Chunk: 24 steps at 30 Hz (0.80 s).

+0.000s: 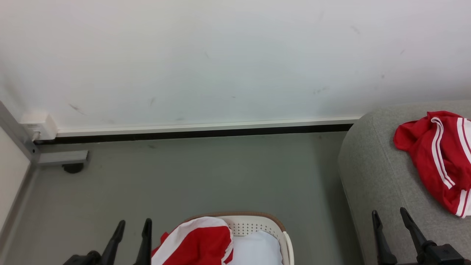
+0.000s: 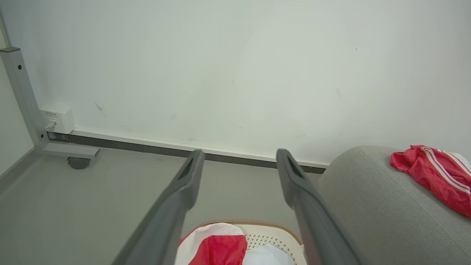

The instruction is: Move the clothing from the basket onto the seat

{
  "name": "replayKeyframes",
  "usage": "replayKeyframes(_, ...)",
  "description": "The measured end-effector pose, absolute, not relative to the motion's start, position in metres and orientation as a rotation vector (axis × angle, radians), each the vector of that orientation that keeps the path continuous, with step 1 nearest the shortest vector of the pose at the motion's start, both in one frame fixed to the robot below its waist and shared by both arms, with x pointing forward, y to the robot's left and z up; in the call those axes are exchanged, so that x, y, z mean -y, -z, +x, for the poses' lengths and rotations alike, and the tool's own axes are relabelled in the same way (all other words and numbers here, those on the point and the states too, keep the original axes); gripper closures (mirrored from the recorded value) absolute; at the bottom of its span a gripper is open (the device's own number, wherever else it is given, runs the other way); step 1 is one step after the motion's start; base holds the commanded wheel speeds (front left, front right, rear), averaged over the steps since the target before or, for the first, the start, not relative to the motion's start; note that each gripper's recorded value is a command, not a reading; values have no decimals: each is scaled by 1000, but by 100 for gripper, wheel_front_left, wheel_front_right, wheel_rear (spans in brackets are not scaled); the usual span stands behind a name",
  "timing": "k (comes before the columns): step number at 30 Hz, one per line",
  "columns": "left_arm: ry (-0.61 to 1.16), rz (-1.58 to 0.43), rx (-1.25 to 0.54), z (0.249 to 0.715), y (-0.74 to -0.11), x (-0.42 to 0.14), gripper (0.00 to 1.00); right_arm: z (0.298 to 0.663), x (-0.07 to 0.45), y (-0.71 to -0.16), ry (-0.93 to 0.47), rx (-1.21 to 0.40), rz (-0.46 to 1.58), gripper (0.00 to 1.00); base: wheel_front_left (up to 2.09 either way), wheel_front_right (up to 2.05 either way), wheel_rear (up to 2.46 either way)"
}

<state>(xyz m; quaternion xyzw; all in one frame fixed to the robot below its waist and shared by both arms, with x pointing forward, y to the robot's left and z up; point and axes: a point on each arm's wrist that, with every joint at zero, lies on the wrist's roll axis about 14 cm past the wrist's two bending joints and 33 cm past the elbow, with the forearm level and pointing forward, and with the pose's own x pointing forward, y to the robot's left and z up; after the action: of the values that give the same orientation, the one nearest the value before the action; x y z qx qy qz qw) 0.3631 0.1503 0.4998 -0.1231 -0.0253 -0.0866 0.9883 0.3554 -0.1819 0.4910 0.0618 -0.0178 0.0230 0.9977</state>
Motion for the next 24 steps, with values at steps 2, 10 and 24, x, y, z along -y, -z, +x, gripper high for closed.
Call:
replayKeyframes(2, 180, -248, 37, 365, -496, -148, 0, 355, 183, -489, -41, 30, 124, 0, 0, 0, 0)
replayKeyframes(10, 278, -192, -62, 397, -467, -120, 0, 373, 194, -486, -13, 21, 117, 0, 0, 0, 0)
replayKeyframes(24, 527, -14, -547, 468, -322, -54, 0, 429, 217, -438, 50, -80, 115, 0, 0, 0, 0)
